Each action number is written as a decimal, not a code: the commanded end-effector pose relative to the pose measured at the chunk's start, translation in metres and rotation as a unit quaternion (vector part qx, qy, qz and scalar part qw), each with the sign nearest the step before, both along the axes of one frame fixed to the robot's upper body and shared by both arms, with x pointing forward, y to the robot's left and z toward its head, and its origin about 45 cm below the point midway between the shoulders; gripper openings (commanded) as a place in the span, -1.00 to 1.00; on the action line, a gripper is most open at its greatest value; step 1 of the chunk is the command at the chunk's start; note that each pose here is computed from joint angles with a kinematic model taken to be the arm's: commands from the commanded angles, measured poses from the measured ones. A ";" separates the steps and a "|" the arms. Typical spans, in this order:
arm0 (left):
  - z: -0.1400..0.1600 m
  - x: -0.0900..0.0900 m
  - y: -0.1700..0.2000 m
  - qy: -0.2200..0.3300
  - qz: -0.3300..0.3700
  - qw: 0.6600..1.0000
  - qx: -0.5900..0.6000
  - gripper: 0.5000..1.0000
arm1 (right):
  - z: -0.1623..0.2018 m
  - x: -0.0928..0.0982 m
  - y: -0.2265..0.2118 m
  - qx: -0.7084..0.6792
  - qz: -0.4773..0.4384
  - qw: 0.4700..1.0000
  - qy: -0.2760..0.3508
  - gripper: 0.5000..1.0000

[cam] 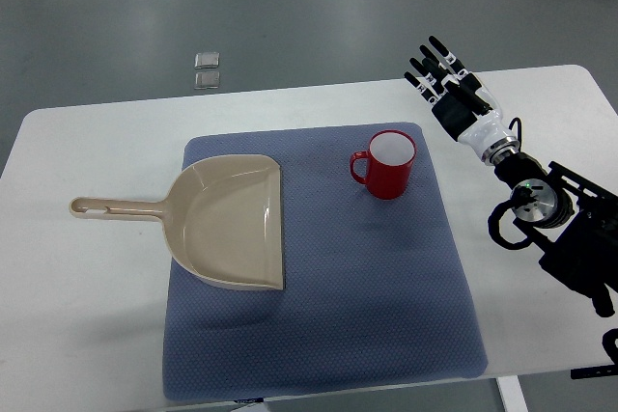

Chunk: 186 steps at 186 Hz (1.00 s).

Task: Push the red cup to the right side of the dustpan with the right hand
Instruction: 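Raise the right hand and swing it toward the red mug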

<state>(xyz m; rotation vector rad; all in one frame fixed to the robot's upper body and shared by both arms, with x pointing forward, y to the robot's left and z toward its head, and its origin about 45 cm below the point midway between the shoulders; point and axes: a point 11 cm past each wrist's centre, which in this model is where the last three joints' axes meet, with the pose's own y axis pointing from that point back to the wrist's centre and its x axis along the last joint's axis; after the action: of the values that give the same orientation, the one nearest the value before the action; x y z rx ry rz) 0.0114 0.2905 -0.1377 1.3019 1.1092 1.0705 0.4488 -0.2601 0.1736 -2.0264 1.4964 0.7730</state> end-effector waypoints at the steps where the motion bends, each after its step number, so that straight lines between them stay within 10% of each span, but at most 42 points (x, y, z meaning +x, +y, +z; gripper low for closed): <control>1: 0.000 0.000 0.000 0.000 0.002 1.000 0.000 1.00 | 0.001 0.001 0.001 -0.002 0.001 1.000 -0.001 0.73; 186: 0.000 0.000 -0.001 0.000 -0.002 1.000 -0.002 1.00 | 0.037 -0.001 -0.042 -0.280 0.148 0.945 -0.083 0.73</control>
<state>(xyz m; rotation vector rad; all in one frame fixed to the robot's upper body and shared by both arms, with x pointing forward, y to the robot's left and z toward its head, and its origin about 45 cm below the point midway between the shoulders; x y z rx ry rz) 0.0113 0.2901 -0.1377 1.3007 1.1095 1.0672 0.4477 -0.2891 0.2059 -2.6031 1.4138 0.3731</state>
